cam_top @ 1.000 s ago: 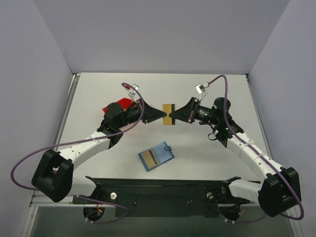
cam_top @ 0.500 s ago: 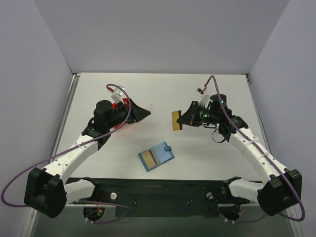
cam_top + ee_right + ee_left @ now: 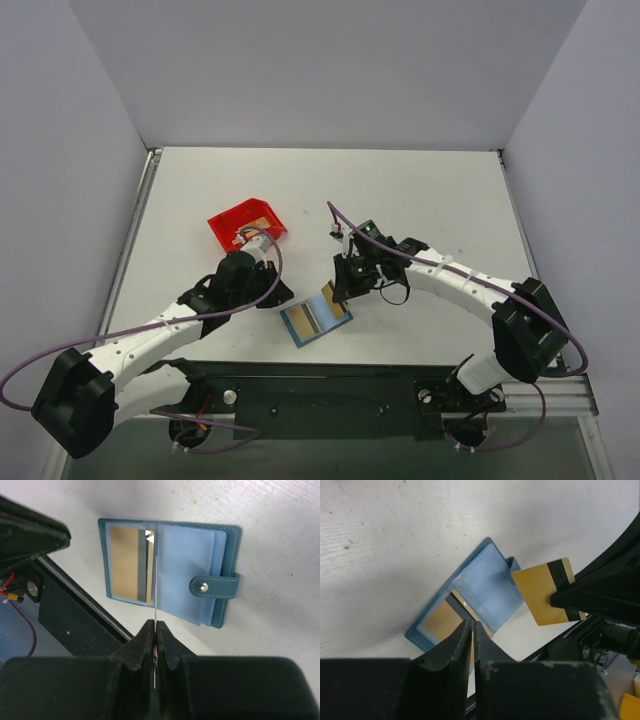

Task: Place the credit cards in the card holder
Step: Insert the credit card into the card holder.

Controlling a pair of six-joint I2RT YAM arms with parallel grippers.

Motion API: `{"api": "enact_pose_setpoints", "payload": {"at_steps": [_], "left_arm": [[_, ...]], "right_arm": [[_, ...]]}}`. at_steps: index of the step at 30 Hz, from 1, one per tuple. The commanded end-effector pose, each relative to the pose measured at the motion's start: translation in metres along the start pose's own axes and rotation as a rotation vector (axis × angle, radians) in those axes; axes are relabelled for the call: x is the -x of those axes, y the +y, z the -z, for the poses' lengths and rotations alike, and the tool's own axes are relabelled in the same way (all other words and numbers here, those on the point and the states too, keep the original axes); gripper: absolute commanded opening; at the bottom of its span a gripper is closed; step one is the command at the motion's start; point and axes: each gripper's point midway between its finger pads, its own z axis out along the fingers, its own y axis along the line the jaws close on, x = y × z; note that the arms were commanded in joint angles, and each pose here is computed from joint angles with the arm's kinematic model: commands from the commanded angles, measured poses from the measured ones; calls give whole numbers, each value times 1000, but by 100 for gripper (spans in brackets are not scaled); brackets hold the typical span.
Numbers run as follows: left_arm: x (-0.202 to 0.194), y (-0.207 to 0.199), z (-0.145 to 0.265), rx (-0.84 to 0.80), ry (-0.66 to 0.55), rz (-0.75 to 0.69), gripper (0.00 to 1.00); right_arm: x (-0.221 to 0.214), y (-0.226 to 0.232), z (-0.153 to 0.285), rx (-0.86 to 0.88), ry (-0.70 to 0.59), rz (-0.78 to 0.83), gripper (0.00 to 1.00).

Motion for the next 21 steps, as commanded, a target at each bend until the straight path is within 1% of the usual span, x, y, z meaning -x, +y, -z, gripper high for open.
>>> {"api": "enact_pose_setpoints", "payload": {"at_steps": [1, 2, 3, 10, 16, 21], "left_arm": [[5, -13, -7, -43, -64, 8, 5], [2, -15, -9, -41, -65, 0, 1], [-5, -15, -12, -32, -49, -9, 0], [-30, -13, -30, 36, -2, -69, 0], [-43, -21, -47, 48, 50, -100, 0], [-52, -19, -56, 70, 79, -113, 0]], "right_arm": [[12, -7, -11, -57, -8, 8, 0], [10, -8, -13, -61, -1, 8, 0], [8, -12, -17, -72, 9, 5, 0], [-2, -31, -28, -154, 48, -1, 0], [-4, -41, -24, -213, 55, 7, 0], [-6, -45, -20, -240, 57, 10, 0]]}}
